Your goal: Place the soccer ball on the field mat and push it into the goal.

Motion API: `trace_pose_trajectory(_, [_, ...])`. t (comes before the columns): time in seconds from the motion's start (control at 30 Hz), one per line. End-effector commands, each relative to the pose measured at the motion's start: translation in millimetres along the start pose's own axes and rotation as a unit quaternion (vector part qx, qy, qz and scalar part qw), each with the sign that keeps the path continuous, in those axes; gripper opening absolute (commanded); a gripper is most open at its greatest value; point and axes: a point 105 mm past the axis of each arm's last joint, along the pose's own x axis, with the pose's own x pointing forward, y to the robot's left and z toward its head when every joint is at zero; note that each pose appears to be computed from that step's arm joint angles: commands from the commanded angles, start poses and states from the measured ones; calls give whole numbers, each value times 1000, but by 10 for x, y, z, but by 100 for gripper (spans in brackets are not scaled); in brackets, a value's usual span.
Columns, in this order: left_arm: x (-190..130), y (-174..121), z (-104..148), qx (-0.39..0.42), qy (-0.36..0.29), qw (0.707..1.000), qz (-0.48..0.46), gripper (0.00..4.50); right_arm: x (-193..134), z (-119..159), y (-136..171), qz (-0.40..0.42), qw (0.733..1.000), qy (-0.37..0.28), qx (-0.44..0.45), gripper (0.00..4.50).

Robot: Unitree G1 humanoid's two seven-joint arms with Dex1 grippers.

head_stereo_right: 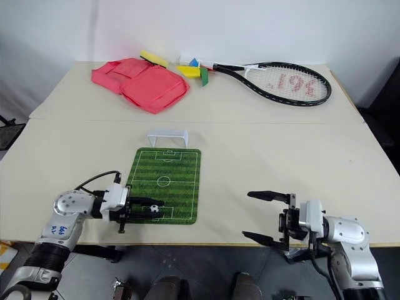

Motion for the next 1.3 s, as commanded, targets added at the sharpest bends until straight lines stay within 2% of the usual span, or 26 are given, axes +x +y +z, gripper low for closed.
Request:
trace_pose_trajectory(0.03, [-6,-6,4,11,1,1000,-5,86,83,113,-30,5,1000,0,-12,450])
trace_pose_trajectory(0.27, [3,-6,5,12,-1,1000,-6,86,204,157,-46,1,1000,-3,-10,450])
trace_pose_trajectory(0.33, [6,-2,0,11,0,1000,-5,158,234,172,-49,0,1000,-5,-9,450])
trace_pose_trajectory(0.57, [1,11,30,24,-7,1000,-3,369,287,204,-56,-3,1000,-8,-4,450])
trace_pose_trajectory(0.83, [-13,42,122,33,-20,999,4,369,345,191,-82,-1,1000,-13,3,450])
trace_pose_trajectory(0.97, [-82,50,287,36,-47,998,19,369,350,183,-94,-1,1000,-15,5,450])
trace_pose_trajectory(1.1, [-324,-46,607,34,-66,997,35,369,308,183,-79,5,1000,-11,13,450])
trace_pose_trajectory(1.17, [-494,-83,727,23,-73,995,71,369,291,191,-79,8,1000,-11,13,450])
trace_pose_trajectory(1.3, [-819,-194,729,-18,-57,988,142,369,282,224,-149,-3,1000,-22,1,450])
